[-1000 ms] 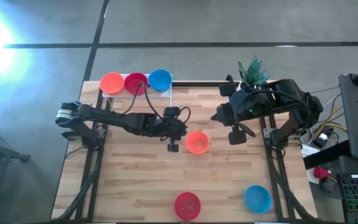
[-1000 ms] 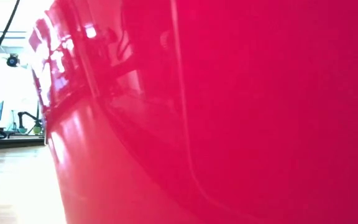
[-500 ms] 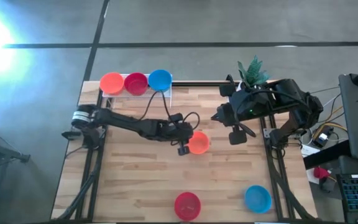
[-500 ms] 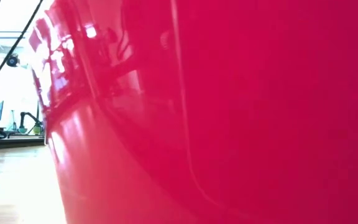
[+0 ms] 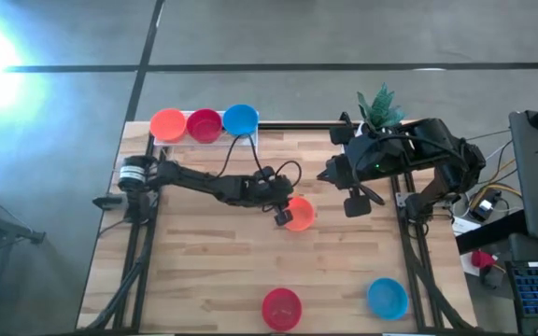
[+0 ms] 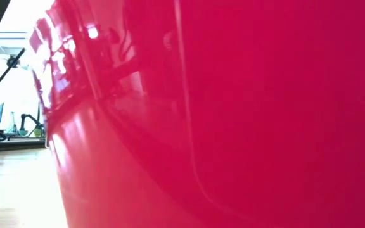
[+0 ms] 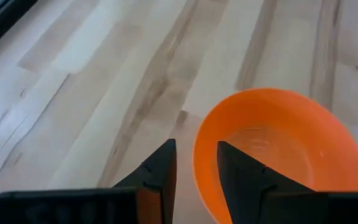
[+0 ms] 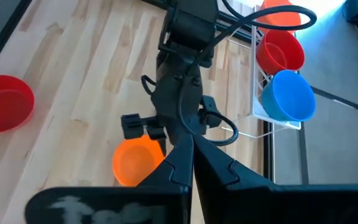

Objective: Pick & Place Mini bowls
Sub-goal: Stack the orange bowl on top of the orange bowl on the shelf

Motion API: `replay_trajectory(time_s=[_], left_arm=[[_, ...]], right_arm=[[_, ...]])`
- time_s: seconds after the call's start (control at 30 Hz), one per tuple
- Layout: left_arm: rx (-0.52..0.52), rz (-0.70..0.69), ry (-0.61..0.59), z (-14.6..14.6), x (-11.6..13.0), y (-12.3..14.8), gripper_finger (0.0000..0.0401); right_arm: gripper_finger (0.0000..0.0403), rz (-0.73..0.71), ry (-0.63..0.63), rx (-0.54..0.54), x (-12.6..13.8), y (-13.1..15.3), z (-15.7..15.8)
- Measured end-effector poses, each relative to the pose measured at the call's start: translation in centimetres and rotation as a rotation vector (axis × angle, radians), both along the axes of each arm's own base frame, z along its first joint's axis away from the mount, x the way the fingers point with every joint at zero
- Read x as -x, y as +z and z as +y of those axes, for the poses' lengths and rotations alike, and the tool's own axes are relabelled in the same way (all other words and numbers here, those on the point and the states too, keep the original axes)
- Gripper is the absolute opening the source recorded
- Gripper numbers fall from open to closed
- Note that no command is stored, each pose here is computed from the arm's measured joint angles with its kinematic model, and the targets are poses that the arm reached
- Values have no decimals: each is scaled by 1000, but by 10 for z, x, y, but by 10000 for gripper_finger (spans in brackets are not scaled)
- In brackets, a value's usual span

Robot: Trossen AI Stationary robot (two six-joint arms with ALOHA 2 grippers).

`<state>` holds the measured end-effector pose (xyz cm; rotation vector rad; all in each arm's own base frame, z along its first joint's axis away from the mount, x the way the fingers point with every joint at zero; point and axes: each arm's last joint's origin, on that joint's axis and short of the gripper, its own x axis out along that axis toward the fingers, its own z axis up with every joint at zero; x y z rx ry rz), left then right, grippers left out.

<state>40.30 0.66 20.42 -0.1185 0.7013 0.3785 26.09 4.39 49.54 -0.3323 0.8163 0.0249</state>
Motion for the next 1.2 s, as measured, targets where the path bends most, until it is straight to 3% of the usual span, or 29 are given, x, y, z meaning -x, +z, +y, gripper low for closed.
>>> replay_trajectory(time_s=[0.77,0.87,1.0,1.2], left_arm=[[41,79,18,3,-9,-39,105],[47,99,21,4,-8,-41,79],[57,113,33,7,-6,-40,14],[60,155,34,9,1,-33,4]], right_arm=[[8,1,-2,-1,0,0,0],[8,2,-2,-1,0,0,0],[8,2,-1,-1,0,0,0],[8,2,-3,-3,0,0,0]])
